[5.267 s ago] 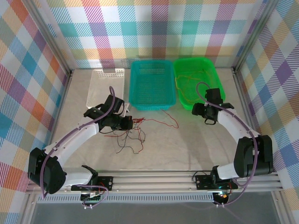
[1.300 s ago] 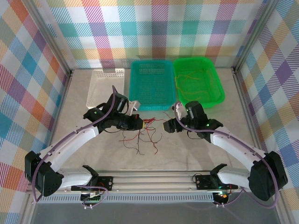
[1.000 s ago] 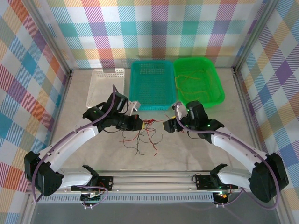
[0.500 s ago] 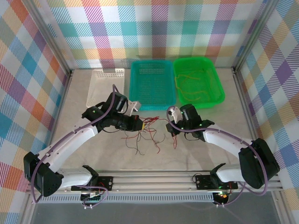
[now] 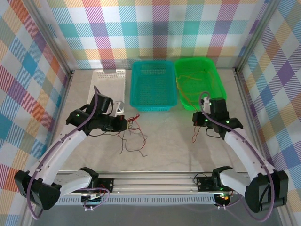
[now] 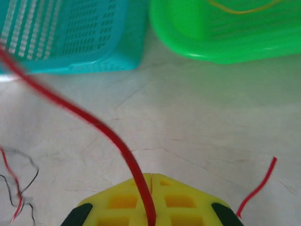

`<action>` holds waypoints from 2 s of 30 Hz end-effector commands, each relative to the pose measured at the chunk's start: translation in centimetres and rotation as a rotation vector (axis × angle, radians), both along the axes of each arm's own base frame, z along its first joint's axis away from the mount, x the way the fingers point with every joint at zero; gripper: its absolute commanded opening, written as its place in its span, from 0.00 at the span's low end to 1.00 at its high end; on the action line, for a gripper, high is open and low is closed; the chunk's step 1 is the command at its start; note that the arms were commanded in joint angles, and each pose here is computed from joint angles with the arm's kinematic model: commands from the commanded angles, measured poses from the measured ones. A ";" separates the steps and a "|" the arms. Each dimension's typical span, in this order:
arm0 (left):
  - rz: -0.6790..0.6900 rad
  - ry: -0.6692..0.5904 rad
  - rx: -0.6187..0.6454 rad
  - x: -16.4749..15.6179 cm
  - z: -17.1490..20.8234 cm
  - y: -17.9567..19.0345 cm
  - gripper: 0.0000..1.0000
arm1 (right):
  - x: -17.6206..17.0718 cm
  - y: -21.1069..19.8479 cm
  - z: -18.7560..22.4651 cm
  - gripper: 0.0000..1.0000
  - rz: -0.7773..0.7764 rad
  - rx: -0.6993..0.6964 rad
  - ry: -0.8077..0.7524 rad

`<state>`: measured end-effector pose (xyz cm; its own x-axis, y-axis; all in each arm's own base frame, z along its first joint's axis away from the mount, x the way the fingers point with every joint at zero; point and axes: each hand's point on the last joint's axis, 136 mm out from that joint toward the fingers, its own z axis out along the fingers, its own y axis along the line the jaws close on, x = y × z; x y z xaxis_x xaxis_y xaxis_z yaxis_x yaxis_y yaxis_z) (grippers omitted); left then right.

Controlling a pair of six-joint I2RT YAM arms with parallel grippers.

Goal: Untangle the cables

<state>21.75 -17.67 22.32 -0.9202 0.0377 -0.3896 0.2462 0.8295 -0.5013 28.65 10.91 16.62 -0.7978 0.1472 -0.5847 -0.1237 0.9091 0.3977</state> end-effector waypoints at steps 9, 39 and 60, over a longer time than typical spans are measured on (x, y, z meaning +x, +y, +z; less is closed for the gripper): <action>-0.067 0.017 -0.118 -1.0 0.0 -1.5 0.00 | -1.6 4.1 12.7 0.00 0.123 0.338 -0.134; -0.139 -0.170 -0.110 -0.8 -1.0 -2.9 0.00 | 22.8 20.4 0.2 0.00 0.162 0.148 0.057; -0.144 -0.157 -0.104 -0.7 -1.4 -3.0 0.00 | 23.3 19.9 -9.5 0.13 0.123 -0.137 0.273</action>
